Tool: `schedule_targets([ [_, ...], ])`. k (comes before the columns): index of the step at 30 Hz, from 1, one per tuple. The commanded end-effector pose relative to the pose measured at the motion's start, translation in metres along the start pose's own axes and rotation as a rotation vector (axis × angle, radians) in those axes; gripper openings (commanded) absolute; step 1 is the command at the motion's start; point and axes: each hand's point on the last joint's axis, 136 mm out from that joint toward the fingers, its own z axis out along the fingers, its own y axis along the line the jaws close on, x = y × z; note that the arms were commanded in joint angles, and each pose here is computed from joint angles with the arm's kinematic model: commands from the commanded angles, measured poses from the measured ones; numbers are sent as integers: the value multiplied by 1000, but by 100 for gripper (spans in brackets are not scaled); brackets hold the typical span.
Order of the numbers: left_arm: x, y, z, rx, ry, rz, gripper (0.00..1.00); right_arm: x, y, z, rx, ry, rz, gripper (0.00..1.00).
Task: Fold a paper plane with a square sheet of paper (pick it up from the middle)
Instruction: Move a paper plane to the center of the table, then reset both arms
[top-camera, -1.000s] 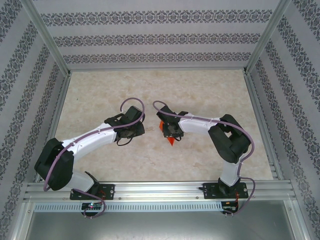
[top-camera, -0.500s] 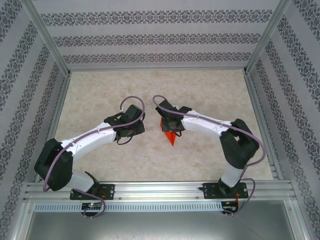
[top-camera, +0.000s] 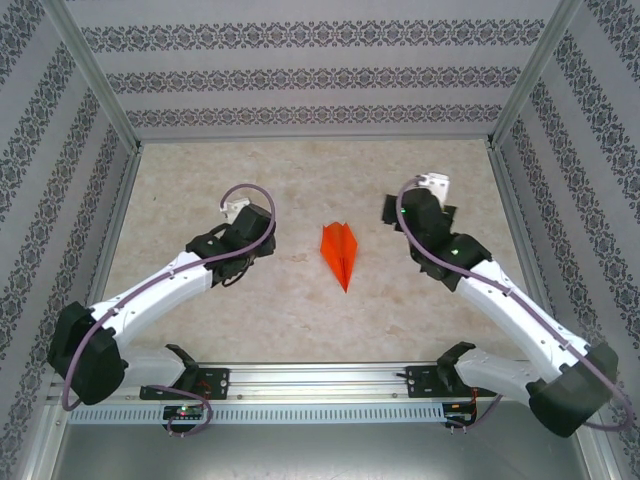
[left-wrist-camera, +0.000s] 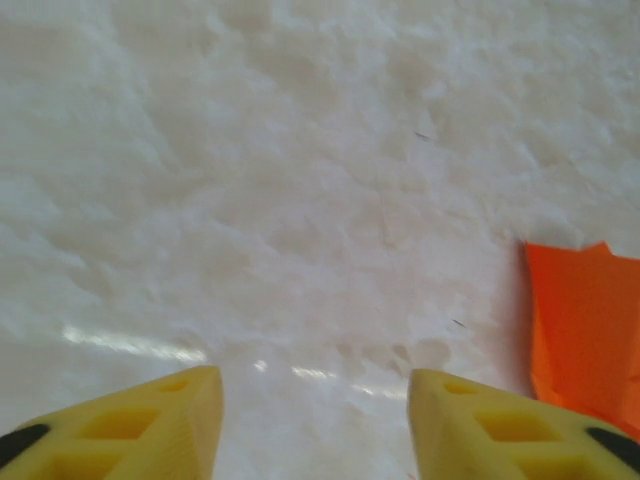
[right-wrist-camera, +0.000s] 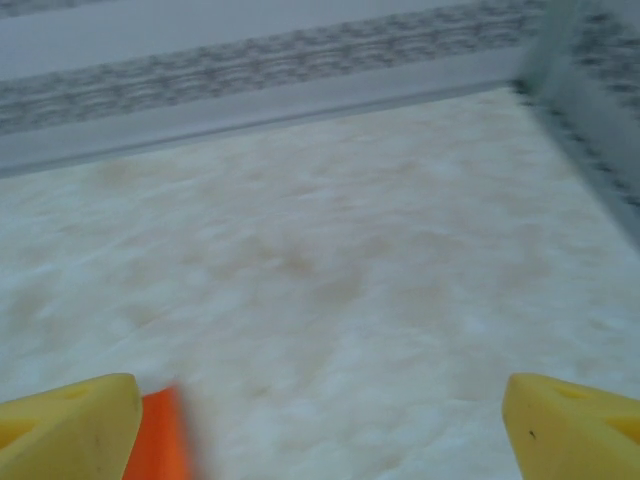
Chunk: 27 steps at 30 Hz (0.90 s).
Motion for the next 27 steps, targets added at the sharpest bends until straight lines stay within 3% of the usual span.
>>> schedule_targets([
  [1,-29,41,-11,-165,-125,47,72,11,-48,27,169,-33,-51,94],
  [3,-42,61,-18,-243,-177,41,97,22,-70,41,235,-33,-73,94],
  [4,-48,71,-21,-280,-207,43,100,31,-81,52,266,-30,-78,94],
  [10,-63,113,-4,-365,-212,15,100,69,-84,105,216,18,-167,95],
  [14,-72,130,8,-405,-224,47,100,63,-71,125,124,-99,-148,96],
  [17,-80,140,14,-419,-307,73,100,55,-62,135,39,-127,-172,94],
  [21,-88,143,27,-385,-408,114,100,54,-57,131,-72,-156,-178,93],
  [27,-87,128,65,-289,-413,259,100,50,-61,118,-118,-237,-158,94],
])
